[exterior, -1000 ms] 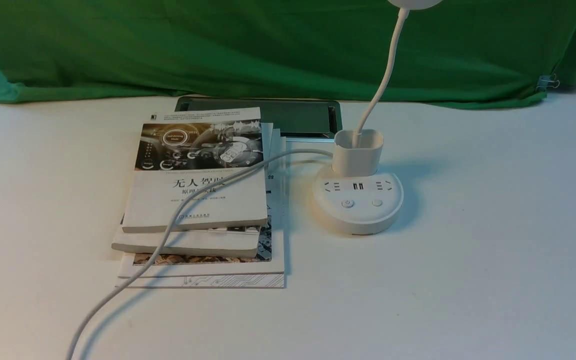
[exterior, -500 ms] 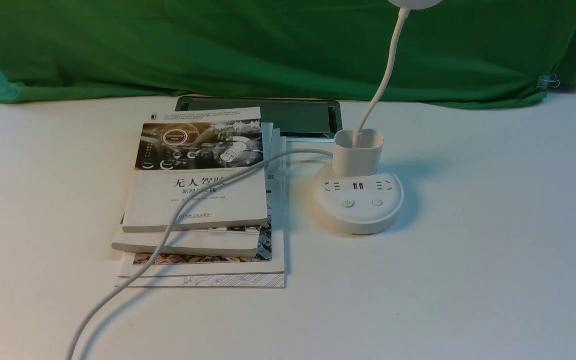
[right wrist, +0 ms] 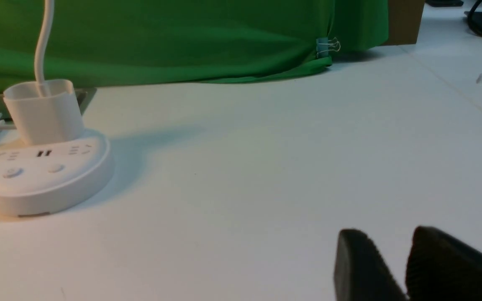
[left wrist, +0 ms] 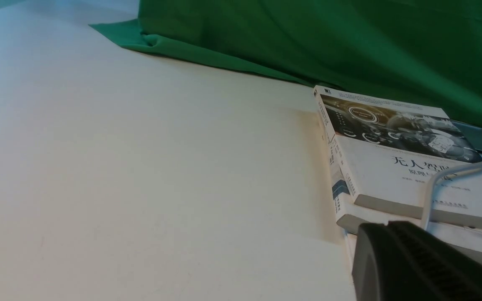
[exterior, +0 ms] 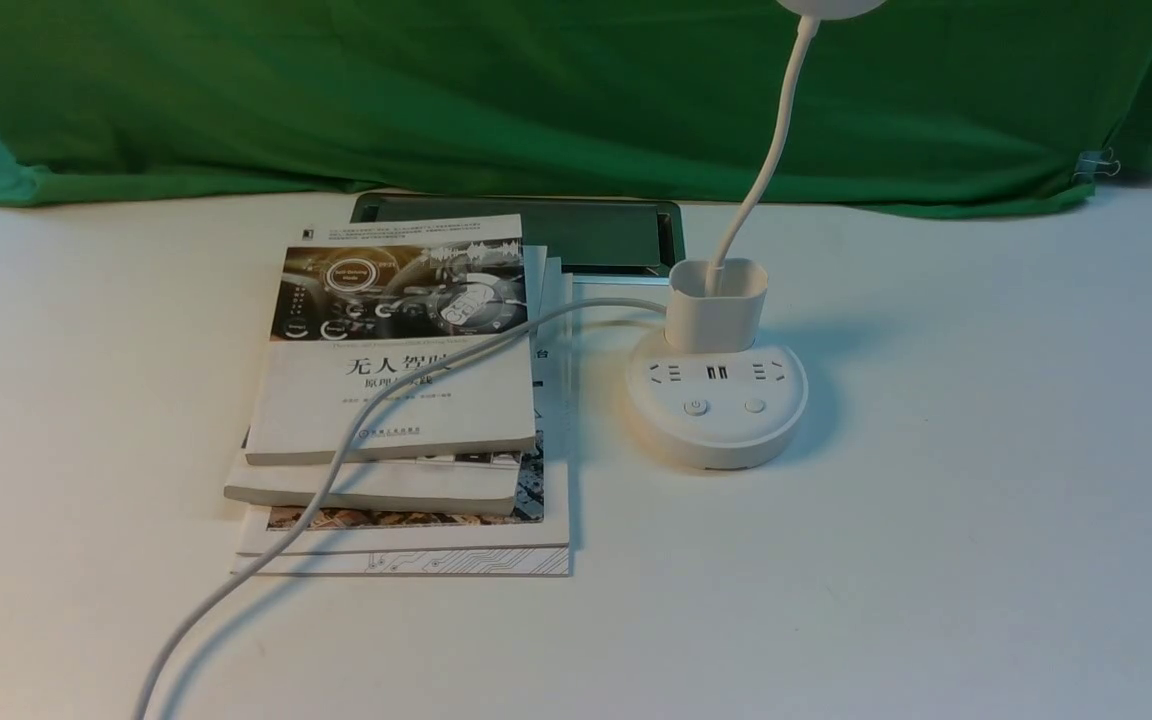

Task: Turn on the desk lamp on the white desktop with your hand.
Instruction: 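Press the button on the base of the white desk lamp with the right gripper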

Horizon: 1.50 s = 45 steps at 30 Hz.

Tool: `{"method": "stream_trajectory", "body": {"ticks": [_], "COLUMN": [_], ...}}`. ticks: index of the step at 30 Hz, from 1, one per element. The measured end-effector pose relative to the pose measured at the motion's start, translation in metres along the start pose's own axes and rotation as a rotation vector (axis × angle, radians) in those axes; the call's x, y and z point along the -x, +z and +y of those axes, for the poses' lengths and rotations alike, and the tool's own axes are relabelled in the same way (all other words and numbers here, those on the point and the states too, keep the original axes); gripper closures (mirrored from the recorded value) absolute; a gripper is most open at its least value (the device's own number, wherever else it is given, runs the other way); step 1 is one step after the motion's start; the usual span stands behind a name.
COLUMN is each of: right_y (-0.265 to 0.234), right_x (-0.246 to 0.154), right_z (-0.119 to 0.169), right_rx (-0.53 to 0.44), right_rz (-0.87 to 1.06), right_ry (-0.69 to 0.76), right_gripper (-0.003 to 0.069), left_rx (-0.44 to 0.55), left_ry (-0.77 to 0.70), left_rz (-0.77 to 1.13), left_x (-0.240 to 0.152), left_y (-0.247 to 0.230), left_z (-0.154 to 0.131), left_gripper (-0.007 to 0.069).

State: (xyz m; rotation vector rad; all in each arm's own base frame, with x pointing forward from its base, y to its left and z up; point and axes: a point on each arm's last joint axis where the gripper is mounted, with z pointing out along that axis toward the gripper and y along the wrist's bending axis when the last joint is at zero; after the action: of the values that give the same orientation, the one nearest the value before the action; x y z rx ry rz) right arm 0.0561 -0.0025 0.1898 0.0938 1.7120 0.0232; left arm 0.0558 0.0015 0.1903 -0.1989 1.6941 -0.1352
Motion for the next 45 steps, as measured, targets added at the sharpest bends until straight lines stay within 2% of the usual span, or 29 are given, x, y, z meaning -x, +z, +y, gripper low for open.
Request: {"method": "stream_trajectory", "body": {"ticks": [3,4,5,6,7,8,9,10,11,12,14,24,25,28,32,33,38,41,42,44,45], "right_y": [0.000,0.000,0.000,0.000,0.000,0.000,0.000,0.000,0.000,0.000,0.000,0.000,-0.001,-0.005,-0.008,-0.006,0.024,0.051,0.072,0.084,0.102], "right_x": [0.000,0.000,0.001,0.001,0.002,0.002,0.003,0.003,0.003,0.003,0.003,0.006,0.009,0.026,0.086,0.085,0.172,0.195,0.207,0.210,0.213], "right_z": [0.000,0.001,0.001,0.002,0.003,0.003,0.004,0.005,0.005,0.005,0.005,0.004,0.004,0.006,0.012,0.012,0.024,0.030,0.037,0.042,0.051], "right_rx": [0.002,0.010,0.014,0.023,0.038,0.041,0.055,0.063,0.064,0.068,0.069,0.072,0.076,0.081,0.081,0.078,0.121,0.171,0.225,0.258,0.309], "right_rz": [0.000,-0.003,-0.005,-0.008,-0.009,-0.009,-0.008,-0.004,-0.003,0.003,0.005,-0.045,-0.069,-0.095,-0.085,-0.066,0.163,0.312,0.409,0.458,0.519], "right_ry": [0.033,0.149,0.189,0.310,0.521,0.555,0.787,0.957,0.982,1.115,1.172,0.865,0.776,0.589,0.262,0.247,-0.118,-0.190,-0.236,-0.265,-0.300], "right_gripper": [0.0419,0.0419,0.0419,0.0419,0.0419,0.0419,0.0419,0.0419,0.0419,0.0419,0.0419,0.0419,0.0427,0.0476,0.0620,0.0620,0.0631,0.0631,0.0631,0.0631,0.0631], "left_rx": [0.000,-0.001,0.000,-0.001,0.000,0.000,0.000,0.000,-0.001,-0.001,-0.001,-0.001,-0.001,-0.001,0.000,0.000,-0.001,0.000,-0.001,-0.001,0.000], "left_ry": [0.000,-0.005,0.000,-0.005,0.000,0.000,0.000,0.000,-0.005,-0.005,-0.005,-0.005,-0.005,-0.005,0.000,0.000,-0.005,0.000,-0.005,-0.005,0.000], "left_rz": [0.000,0.000,0.000,0.000,0.000,0.000,0.000,0.000,0.000,0.000,0.000,0.000,0.000,0.000,0.000,0.000,0.000,0.000,0.000,0.000,0.000], "left_x": [0.000,0.000,0.000,0.000,0.000,0.000,0.000,0.000,0.000,0.000,0.000,0.000,0.000,0.000,0.000,0.000,0.000,0.000,0.000,0.000,0.000], "left_y": [0.000,0.000,0.000,0.000,0.000,0.000,0.000,0.000,0.000,0.000,0.000,0.000,0.000,0.000,0.000,0.000,0.000,0.000,0.000,0.000,0.000], "left_z": [0.000,0.000,0.000,0.000,0.000,0.000,0.000,0.000,0.000,0.000,0.000,0.000,0.000,0.000,0.000,0.000,0.000,0.000,0.000,0.000,0.000], "left_gripper": [0.0604,0.0604,0.0604,0.0604,0.0604,0.0604,0.0604,0.0604,0.0604,0.0604,0.0604,0.0604,0.0604,0.0604,0.0604,0.0604,0.0604,0.0604,0.0604,0.0604,0.0604]}}
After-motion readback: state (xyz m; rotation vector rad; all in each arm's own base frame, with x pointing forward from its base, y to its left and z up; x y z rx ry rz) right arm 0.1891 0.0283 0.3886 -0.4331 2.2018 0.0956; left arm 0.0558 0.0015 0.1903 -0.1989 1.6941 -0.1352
